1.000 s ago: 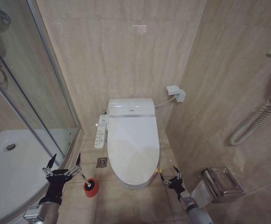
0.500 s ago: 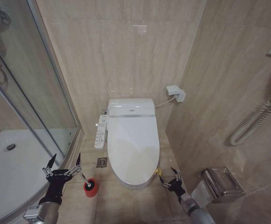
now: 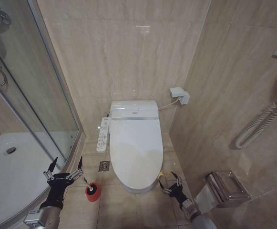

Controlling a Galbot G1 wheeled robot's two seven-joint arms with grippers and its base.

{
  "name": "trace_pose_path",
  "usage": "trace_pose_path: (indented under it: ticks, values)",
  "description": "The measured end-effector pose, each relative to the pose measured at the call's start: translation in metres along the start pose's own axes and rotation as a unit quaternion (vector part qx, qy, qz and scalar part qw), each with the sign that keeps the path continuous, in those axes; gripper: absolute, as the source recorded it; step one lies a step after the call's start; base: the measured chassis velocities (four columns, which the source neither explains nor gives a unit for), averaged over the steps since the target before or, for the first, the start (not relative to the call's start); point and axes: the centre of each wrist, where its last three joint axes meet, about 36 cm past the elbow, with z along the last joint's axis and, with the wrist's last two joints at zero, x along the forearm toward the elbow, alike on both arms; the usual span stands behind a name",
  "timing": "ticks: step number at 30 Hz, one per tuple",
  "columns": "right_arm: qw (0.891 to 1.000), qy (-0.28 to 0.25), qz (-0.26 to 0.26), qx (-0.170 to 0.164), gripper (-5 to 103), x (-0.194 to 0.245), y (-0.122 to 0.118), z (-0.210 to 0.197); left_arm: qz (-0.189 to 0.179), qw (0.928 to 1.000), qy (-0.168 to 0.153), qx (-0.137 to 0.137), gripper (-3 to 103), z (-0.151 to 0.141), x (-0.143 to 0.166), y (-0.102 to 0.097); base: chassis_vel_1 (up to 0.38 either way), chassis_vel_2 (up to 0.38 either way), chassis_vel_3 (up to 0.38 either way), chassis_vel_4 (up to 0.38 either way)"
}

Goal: Open the toilet lid, clean the toilet bowl with a toilet brush, close the toilet lid, and flush.

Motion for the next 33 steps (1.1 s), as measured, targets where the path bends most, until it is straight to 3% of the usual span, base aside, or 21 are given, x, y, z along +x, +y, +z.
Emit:
trace_pose_path:
  ticks: [12,13,20,21,27,28,33]
  values:
    - [1.000,-0.003,0.027,-0.006,91,-0.0093,0.0000,-0.0009,0.000,1.0000,0.000,0.000,100,0.0000,0.0000,0.0000,0.000,0.000,0.000,0.000]
    - [1.000,-0.003,0.028,-0.006,67,-0.0093,-0.0002,-0.0010,0.000,1.0000,0.000,0.000,100,0.0000,0.0000,0.0000,0.000,0.000,0.000,0.000]
    - [0.999,-0.003,0.031,-0.004,67,-0.0091,-0.0035,-0.0010,0.000,1.0000,0.000,0.000,100,0.0000,0.0000,0.0000,0.000,0.000,0.000,0.000]
    - [0.999,-0.004,0.032,-0.003,40,-0.0088,-0.0047,-0.0007,0.000,1.0000,0.000,0.000,100,0.0000,0.0000,0.0000,0.000,0.000,0.000,0.000]
    - [0.999,-0.005,0.033,-0.001,40,-0.0083,-0.0075,-0.0008,0.000,1.0000,0.000,0.000,100,0.0000,0.0000,0.0000,0.000,0.000,0.000,0.000]
    - [0.999,-0.006,0.033,-0.001,13,-0.0083,-0.0077,-0.0008,0.000,1.0000,0.000,0.000,100,0.0000,0.0000,0.0000,0.000,0.000,0.000,0.000]
    - [0.999,-0.014,0.038,-0.005,13,-0.0078,-0.0088,-0.0007,0.000,1.0000,0.000,0.000,100,0.0000,0.0000,0.0000,0.000,0.000,0.000,0.000]
